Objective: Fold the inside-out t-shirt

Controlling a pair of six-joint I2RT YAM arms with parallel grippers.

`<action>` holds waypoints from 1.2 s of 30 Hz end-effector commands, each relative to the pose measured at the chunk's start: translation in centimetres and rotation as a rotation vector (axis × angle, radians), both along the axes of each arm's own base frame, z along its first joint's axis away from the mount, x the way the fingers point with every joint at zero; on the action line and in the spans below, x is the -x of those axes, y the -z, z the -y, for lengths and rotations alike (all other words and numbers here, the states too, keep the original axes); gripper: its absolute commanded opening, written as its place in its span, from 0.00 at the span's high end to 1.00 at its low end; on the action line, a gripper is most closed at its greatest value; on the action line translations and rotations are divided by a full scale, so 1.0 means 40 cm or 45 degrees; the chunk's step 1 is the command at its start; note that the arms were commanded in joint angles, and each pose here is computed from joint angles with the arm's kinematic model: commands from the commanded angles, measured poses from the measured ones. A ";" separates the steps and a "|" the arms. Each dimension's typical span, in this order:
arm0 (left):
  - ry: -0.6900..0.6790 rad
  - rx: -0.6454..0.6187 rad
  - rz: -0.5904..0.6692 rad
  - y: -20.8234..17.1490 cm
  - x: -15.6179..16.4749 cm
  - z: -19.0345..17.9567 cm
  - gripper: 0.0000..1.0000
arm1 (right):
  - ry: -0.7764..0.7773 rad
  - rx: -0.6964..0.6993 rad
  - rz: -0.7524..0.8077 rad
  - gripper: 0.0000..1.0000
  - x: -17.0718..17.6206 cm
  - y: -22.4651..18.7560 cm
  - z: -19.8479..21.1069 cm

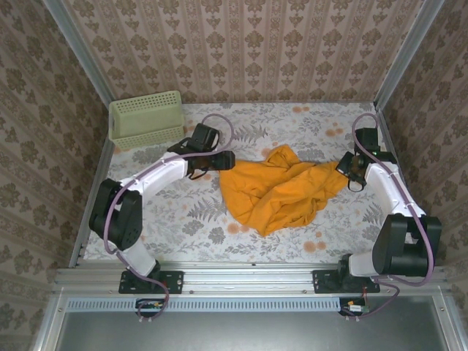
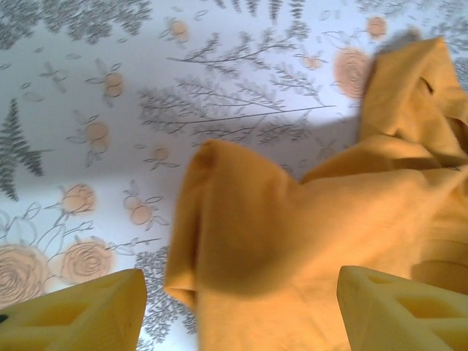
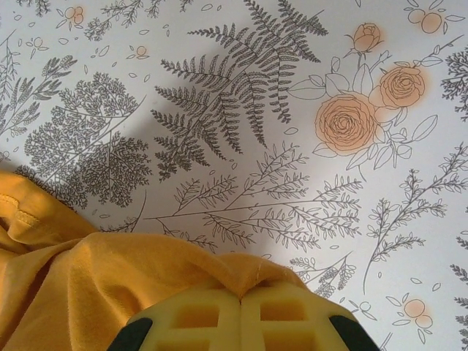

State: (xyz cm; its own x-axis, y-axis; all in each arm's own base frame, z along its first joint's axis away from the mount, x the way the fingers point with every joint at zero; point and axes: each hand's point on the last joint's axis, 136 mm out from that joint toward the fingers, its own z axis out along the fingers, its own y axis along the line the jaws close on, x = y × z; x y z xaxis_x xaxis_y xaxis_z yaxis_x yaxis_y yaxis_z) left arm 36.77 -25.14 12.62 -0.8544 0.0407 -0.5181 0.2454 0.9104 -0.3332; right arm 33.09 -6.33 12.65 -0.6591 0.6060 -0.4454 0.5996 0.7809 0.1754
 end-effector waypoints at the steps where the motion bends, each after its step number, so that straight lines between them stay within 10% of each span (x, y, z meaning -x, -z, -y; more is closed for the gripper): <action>1: 0.049 0.072 -0.070 0.032 0.009 0.039 0.37 | 0.012 0.046 -0.007 1.00 0.020 -0.009 0.010; 11: 0.047 -0.031 -0.050 0.012 -0.024 0.024 0.99 | -0.040 0.066 0.028 1.00 -0.018 -0.054 -0.003; 18: -0.221 -0.343 0.358 -0.256 0.000 -0.207 1.00 | -0.173 0.200 0.111 1.00 -0.091 -0.195 -0.056; 23: -0.305 -0.190 0.561 -0.401 0.081 -0.275 1.00 | -0.114 0.242 0.215 1.00 -0.122 -0.253 -0.036; 31: -0.023 -0.032 0.499 -0.397 0.144 -0.040 1.00 | -0.152 0.184 0.045 0.99 -0.139 -0.123 -0.053; 36: 0.270 0.044 0.316 -0.292 0.167 0.224 1.00 | -0.141 0.171 -0.002 0.74 -0.099 -0.072 -0.048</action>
State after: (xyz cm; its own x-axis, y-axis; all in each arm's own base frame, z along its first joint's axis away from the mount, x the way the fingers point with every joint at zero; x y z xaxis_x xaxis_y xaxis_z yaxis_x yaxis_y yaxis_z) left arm 30.81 -29.47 23.95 -0.6584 0.1804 -0.7308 0.4333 0.8847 -0.1719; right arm 37.90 -4.05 15.74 -0.7256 0.4539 -0.5171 0.4965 0.8657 0.0633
